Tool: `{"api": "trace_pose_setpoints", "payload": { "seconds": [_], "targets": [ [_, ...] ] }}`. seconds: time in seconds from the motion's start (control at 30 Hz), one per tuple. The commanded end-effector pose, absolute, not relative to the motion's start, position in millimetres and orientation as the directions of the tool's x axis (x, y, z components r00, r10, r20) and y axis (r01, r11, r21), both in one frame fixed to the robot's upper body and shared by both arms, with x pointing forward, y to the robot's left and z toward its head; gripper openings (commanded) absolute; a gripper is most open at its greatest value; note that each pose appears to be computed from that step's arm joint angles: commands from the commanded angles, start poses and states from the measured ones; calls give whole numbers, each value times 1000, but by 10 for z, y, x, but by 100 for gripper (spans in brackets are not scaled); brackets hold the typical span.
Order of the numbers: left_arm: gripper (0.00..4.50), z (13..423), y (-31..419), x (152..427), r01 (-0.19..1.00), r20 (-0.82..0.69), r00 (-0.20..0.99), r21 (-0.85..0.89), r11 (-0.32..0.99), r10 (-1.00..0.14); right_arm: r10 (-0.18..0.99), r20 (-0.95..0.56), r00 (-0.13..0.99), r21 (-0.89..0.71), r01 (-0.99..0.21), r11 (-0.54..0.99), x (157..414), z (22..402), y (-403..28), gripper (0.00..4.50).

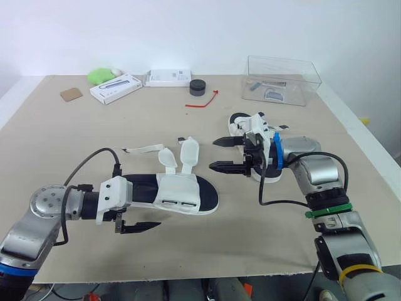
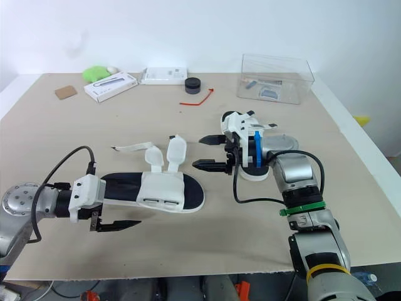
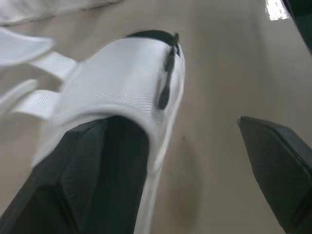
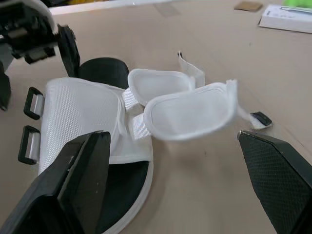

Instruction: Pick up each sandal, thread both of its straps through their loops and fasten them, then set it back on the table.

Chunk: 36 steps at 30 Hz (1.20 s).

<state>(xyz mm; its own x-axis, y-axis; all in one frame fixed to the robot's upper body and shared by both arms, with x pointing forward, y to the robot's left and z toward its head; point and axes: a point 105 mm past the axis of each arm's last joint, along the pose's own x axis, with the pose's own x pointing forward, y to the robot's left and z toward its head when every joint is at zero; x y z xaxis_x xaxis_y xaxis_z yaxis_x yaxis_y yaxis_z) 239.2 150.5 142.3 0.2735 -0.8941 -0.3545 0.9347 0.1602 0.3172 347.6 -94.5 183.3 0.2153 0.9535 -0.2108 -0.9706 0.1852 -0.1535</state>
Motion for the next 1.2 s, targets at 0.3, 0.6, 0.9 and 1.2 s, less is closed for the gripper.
{"api": "trace_pose_setpoints", "payload": {
  "seconds": [0.3, 0.6, 0.9, 1.2],
  "targets": [
    [450, 1605, 1762, 2704, 832, -226, 522, 349, 431, -823, 950, -259, 177, -85, -983, 160, 2994, 1694, -951, 6],
    [450, 1765, 1515, 2935, 871, -137, 481, -35, 489, -866, 924, -337, 181, -123, -981, 148, 2913, 1415, -779, 6],
    [450, 1899, 1656, 3199, 757, -99, 578, -306, 577, -810, 908, -372, 195, -156, -977, 146, 2947, 1305, -694, 6],
    [450, 1768, 1644, 3382, 552, -122, 584, -665, 503, -802, 915, -374, 152, -152, -983, 101, 2898, 1297, -637, 6]
  ]
}}
